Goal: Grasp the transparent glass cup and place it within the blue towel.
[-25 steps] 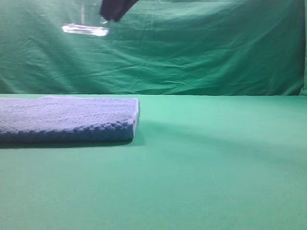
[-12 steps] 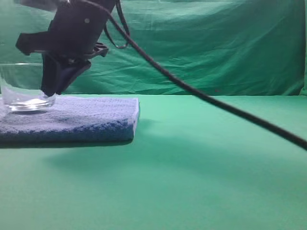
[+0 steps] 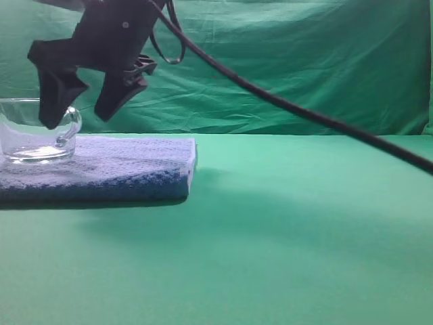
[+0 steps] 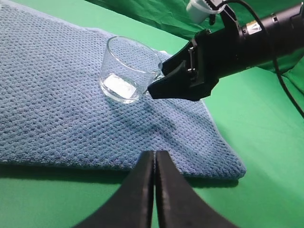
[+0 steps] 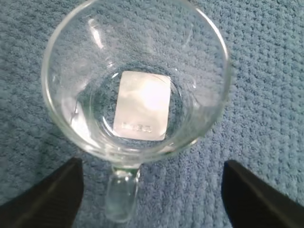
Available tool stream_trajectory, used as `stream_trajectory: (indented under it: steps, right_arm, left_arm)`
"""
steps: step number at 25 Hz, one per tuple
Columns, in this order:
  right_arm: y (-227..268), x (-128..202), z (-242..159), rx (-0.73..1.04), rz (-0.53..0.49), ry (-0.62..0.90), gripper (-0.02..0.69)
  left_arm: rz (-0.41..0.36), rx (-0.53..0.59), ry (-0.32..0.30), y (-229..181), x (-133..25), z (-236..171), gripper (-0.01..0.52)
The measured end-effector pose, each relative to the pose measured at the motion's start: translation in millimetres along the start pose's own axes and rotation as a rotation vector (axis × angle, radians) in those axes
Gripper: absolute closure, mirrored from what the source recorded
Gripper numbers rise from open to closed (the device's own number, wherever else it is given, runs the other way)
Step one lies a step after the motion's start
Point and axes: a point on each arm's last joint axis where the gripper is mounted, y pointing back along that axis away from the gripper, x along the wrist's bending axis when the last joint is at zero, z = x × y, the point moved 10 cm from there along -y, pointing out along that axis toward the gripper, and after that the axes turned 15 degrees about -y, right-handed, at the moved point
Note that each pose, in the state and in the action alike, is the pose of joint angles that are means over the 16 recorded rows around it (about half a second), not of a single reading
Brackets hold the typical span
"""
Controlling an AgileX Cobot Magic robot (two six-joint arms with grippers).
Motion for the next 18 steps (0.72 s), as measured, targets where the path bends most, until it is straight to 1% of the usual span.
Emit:
stream_trajectory:
  steps: [4,6,8,10,13,18]
  right_arm:
    - [61,-8,5,-0.017,-0.066,-0.062,0.546]
    - [92,-11,4,-0.033,-0.103,-0.091,0.603]
    - [121,-14,1,-0.050,-0.138,-0.116,0.644]
    - [149,-16,-5,-0.070,-0.167,-0.138,0.662]
    - [180,-15,-17,-0.109,-0.189,-0.163,0.665]
    - [221,-6,-49,-0.181,-0.182,-0.180,0.665]
  left_arm:
    - [0.000,0.000,0.000,0,0.0,0,0.514]
    - [0.000,0.000,0.000,0,0.0,0,0.514]
    - [0.000,0.000,0.000,0,0.0,0,0.514]
    - [0.000,0.000,0.000,0,0.0,0,0.514]
    - [0.000,0.000,0.000,0,0.0,0,0.514]
    - [0.000,0.000,0.000,0,0.0,0,0.514]
